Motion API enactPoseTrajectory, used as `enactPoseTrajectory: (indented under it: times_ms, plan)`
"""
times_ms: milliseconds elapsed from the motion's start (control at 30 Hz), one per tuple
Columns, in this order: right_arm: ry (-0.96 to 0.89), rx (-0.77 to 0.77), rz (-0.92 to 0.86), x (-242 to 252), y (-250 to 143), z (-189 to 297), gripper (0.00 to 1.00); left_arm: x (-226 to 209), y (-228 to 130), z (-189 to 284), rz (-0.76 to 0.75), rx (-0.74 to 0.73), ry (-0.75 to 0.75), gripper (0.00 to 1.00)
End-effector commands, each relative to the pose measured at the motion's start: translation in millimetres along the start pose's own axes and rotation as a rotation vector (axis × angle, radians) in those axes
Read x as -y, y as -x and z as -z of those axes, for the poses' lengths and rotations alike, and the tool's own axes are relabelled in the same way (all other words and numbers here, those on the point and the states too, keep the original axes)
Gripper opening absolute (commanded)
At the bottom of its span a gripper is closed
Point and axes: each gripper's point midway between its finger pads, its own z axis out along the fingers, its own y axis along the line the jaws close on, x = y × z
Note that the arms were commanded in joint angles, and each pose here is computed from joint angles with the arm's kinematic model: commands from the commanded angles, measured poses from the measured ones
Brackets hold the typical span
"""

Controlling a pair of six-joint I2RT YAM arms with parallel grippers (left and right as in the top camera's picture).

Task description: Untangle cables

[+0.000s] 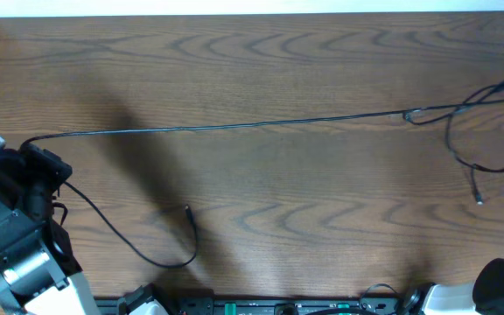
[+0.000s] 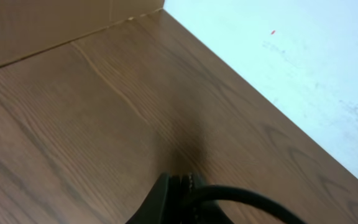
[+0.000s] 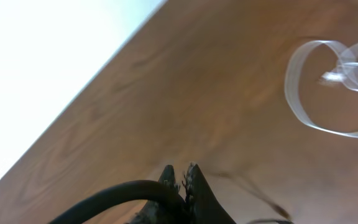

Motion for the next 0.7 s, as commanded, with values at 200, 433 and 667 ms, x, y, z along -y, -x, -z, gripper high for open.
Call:
enactPoseTrajectory:
  times_ms: [200, 433, 667]
  plan:
    - [0.991, -0.124, 0.490, -173, -60, 68, 0.01, 44, -18, -23, -0.068, -0.140, -0.289, 0.08]
    - [1.418, -0.163, 0.749, -266, -130, 133, 0.19, 84, -40, -21, -0.113, -0.262, -0.582, 0.08]
    - [1.388, -0.118, 0.899, -317, -182, 140, 0.99, 83, -50, -19, -0.134, -0.298, -0.590, 0.07]
